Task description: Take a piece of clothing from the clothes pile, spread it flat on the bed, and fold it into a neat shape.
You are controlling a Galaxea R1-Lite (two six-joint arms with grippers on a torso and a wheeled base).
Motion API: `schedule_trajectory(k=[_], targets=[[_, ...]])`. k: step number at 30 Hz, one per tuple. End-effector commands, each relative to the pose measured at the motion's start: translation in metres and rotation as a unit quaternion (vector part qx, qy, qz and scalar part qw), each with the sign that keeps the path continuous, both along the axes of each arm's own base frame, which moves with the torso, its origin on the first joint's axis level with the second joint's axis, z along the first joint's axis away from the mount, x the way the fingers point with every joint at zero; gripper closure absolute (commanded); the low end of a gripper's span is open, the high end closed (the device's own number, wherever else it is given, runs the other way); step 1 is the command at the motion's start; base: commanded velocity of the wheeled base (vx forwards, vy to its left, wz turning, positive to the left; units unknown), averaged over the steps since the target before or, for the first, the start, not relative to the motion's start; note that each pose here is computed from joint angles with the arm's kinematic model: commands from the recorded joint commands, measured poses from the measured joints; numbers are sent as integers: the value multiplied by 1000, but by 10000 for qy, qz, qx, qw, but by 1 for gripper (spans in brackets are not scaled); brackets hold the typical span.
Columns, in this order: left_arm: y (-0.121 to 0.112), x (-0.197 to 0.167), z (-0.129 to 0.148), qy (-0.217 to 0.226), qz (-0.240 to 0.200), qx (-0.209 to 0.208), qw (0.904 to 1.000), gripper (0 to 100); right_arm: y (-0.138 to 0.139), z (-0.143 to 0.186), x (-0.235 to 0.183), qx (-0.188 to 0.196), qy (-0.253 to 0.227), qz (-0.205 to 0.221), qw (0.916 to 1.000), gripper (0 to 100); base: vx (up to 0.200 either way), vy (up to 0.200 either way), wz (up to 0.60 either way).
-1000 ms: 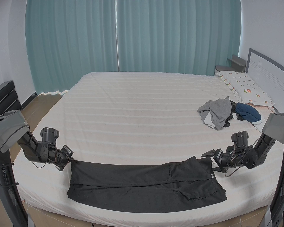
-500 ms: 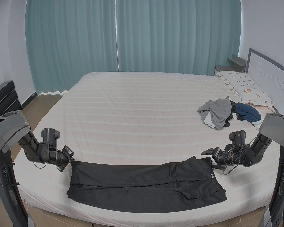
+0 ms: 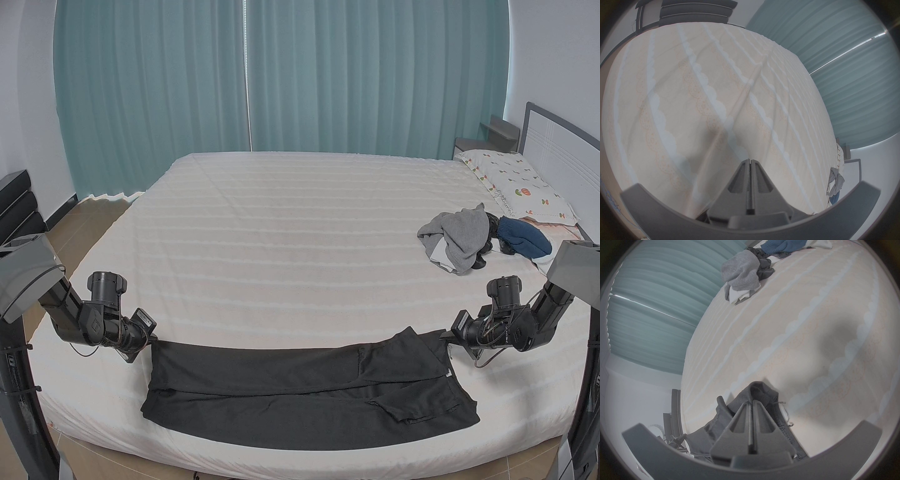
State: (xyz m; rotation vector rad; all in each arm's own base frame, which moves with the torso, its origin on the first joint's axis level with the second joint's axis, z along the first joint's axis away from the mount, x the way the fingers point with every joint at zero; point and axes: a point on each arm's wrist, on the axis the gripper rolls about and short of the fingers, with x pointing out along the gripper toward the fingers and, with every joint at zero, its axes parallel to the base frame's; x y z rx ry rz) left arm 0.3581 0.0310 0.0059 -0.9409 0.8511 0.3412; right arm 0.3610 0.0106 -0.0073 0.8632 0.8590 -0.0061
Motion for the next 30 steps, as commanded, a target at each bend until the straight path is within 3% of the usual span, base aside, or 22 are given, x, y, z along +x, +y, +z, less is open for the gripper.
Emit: schedule_trajectory(k=[1,10,11,12,23,30], targets=[[0,0,-1,18,6,3,10000,100,-3,2,1,4,-73,-47,10000,100,0,0,0],[0,0,-1,10,1,-2,10000,100,-3,0,0,4,-119,-39,9999,100,0,0,0],[0,1,0,-5,7,-5,10000,0,-3,1,0,4,-126,-39,9999,100,0,0,0],[0,0,0,-6,-2,-28,10000,0,-3,2,-1,10,-134,-34,9999,0,0,0,0],[0,-4,1,33,8,-53,10000,0,-6,24,-16,242,-200,-209,9993,0,0,0,0],[-4,-38,17,113,-145,-194,9996,0,-1,47,-61,429,-112,-20,9990,0,0,0,0]])
